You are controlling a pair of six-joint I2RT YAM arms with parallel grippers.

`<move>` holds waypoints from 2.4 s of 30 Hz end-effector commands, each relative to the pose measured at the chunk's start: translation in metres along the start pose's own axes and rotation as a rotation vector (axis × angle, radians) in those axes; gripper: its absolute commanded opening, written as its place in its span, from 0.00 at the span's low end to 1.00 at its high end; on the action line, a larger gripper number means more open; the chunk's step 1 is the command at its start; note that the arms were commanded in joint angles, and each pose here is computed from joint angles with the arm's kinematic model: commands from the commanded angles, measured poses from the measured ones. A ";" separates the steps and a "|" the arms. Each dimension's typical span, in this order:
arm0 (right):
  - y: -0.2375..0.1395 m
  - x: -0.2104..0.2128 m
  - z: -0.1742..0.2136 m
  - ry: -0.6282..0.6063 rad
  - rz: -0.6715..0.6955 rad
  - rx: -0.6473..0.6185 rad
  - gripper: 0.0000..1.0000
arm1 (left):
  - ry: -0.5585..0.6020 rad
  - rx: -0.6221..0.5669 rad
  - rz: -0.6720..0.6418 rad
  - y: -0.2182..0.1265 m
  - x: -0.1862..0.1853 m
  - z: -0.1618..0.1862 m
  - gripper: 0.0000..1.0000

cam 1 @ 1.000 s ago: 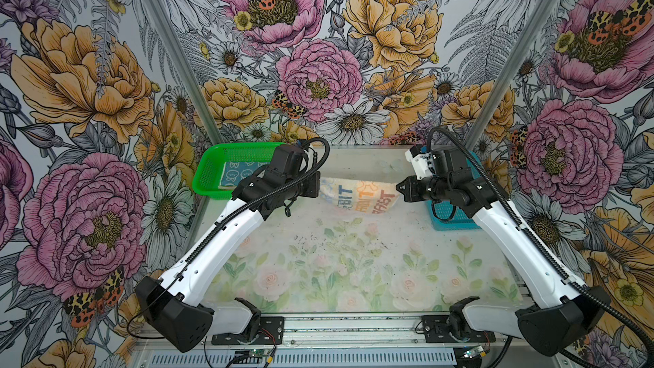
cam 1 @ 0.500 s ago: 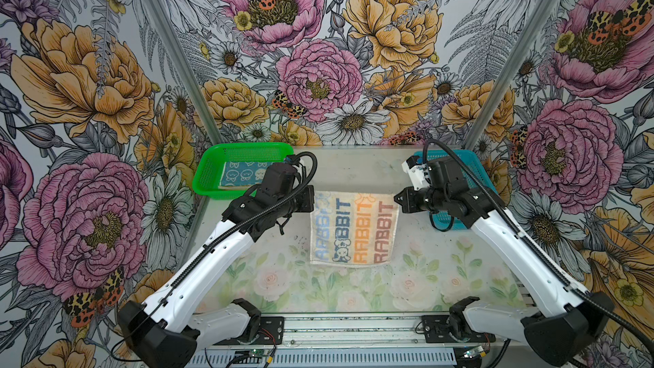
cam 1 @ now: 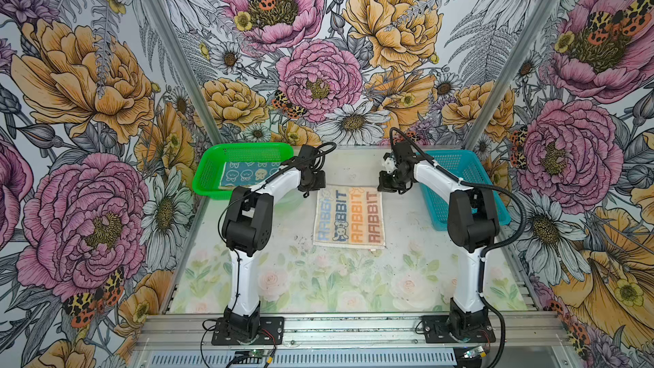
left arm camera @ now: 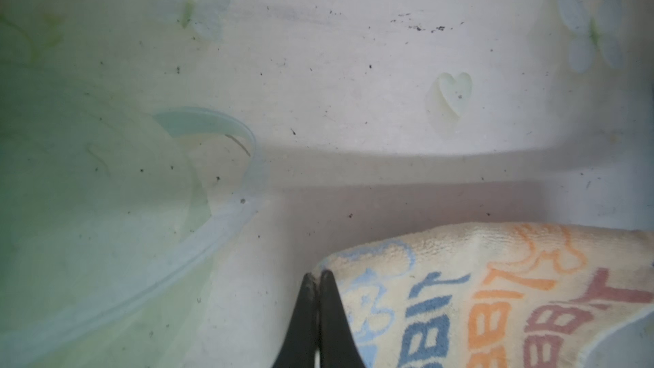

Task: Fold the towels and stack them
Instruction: 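Fold the held far edge over toward the robot with both grippers, then press the folded edge down onto the towel with both grippers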

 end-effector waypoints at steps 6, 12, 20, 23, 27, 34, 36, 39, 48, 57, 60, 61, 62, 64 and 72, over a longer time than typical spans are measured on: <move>0.022 -0.034 -0.022 -0.022 0.035 -0.017 0.00 | 0.059 -0.022 0.039 0.028 0.003 -0.036 0.00; 0.015 -0.032 -0.024 -0.034 0.009 -0.031 0.00 | 0.061 0.006 0.047 0.032 0.007 -0.031 0.00; -0.008 -0.009 -0.016 -0.088 -0.014 -0.046 0.00 | 0.056 -0.005 0.045 0.007 0.010 -0.026 0.00; -0.011 -0.006 -0.006 -0.092 -0.013 -0.031 0.00 | 0.053 -0.001 0.039 0.000 0.015 -0.022 0.00; -0.011 -0.005 0.009 -0.088 -0.015 -0.012 0.00 | 0.048 0.012 0.024 -0.005 0.020 -0.012 0.00; -0.016 0.001 0.027 -0.085 -0.017 -0.002 0.00 | 0.035 0.021 -0.007 -0.017 0.030 0.004 0.00; -0.019 0.005 0.031 -0.090 -0.020 -0.004 0.00 | 0.031 0.020 -0.012 -0.020 0.032 0.007 0.00; -0.022 0.008 0.038 -0.091 -0.013 0.000 0.00 | 0.026 0.018 -0.017 -0.026 0.032 0.012 0.00; -0.035 0.021 0.064 -0.099 0.001 0.012 0.00 | 0.004 0.031 -0.028 -0.044 0.037 0.035 0.00; -0.034 0.018 0.098 -0.084 0.039 0.049 0.00 | -0.042 0.049 -0.018 -0.067 0.043 0.063 0.00; -0.034 0.020 0.105 -0.076 0.037 0.047 0.00 | -0.052 0.059 -0.022 -0.069 0.046 0.072 0.00; -0.034 0.020 0.108 -0.072 0.037 0.050 0.00 | -0.051 0.063 -0.023 -0.069 0.046 0.075 0.00; -0.033 0.021 0.110 -0.069 0.035 0.051 0.00 | -0.051 0.068 -0.025 -0.069 0.047 0.078 0.00; -0.032 0.024 0.115 -0.071 0.038 0.055 0.00 | -0.052 0.075 -0.029 -0.069 0.048 0.082 0.00; -0.034 0.029 0.129 -0.066 0.044 0.062 0.00 | -0.070 0.094 -0.032 -0.073 0.052 0.097 0.00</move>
Point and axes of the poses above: each gripper's point midway between its finger pads, its own y axis out along the fingers, its own x axis along the line the jaws close on, z = x × y, the point moved 4 cm from there along -y, back along the fingers, and after that the axes turned 14 degrees about -y, right-handed, at the moved point
